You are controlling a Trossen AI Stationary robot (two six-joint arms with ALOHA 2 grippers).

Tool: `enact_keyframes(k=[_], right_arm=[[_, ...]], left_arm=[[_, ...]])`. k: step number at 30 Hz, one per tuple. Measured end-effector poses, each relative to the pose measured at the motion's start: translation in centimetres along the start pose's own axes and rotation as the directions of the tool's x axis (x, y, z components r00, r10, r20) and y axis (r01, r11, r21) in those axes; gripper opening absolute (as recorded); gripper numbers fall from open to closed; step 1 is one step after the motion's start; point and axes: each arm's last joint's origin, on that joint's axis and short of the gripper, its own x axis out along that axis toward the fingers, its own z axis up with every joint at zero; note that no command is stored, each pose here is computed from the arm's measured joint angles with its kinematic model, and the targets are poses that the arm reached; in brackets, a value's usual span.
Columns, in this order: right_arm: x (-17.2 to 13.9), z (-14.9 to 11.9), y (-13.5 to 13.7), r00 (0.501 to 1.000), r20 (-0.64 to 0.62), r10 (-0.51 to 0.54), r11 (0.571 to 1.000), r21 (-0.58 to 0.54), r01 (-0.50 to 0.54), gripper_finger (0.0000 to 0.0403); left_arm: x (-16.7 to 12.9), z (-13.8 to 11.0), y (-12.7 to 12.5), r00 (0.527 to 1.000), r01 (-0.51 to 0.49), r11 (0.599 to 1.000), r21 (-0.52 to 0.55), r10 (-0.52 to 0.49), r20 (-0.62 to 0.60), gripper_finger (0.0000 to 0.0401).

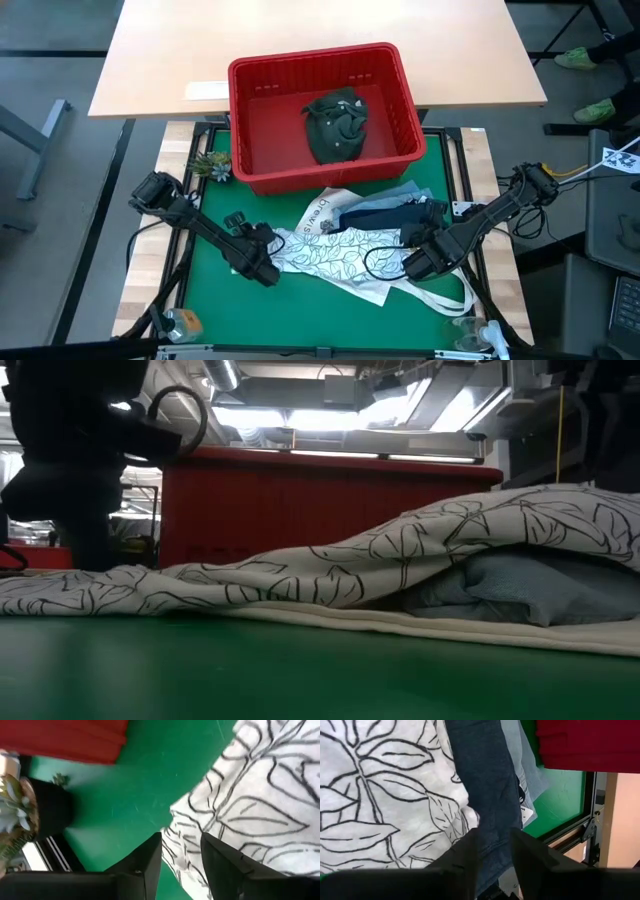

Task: Fold laundry
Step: Fold the patterned white shirt

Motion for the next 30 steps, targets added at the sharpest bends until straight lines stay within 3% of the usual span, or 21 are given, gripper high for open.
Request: enact_keyframes(k=[6,12,20,25,30], right_arm=[[0.0,-0.3,0.3,0.987,-0.117,0.113,0.994,0.009,-0.113,0.012],[-0.3,-0.7,1.2,0.932,-0.237,0.275,0.958,0.148,-0.245,0.0106],[-1.8,-0.7,4.6,0.902,0.012,0.431,0.899,0.086,-0.43,0.0099],[-2.5,-0.6,5.8,0.893,0.196,0.405,0.906,0.045,-0.421,0.0099],[-2.3,-0.7,6.5,0.902,0.206,0.38,0.925,-0.063,-0.375,0.0098]], left_arm=[[-0.7,0.4,0.0,0.997,0.041,0.999,0.025,-0.04,-0.069,0.0126],[-2.2,1.2,-0.4,0.988,0.125,0.991,0.043,-0.121,-0.096,0.0103],[-3.9,0.7,-2.2,0.959,0.281,0.959,0.027,-0.281,-0.029,0.008],[-4.9,0.1,-3.9,0.915,0.398,0.917,0.025,-0.399,0.058,0.0071],[-4.5,-0.6,-4.6,0.92,0.38,0.924,0.039,-0.382,0.091,0.0069]])
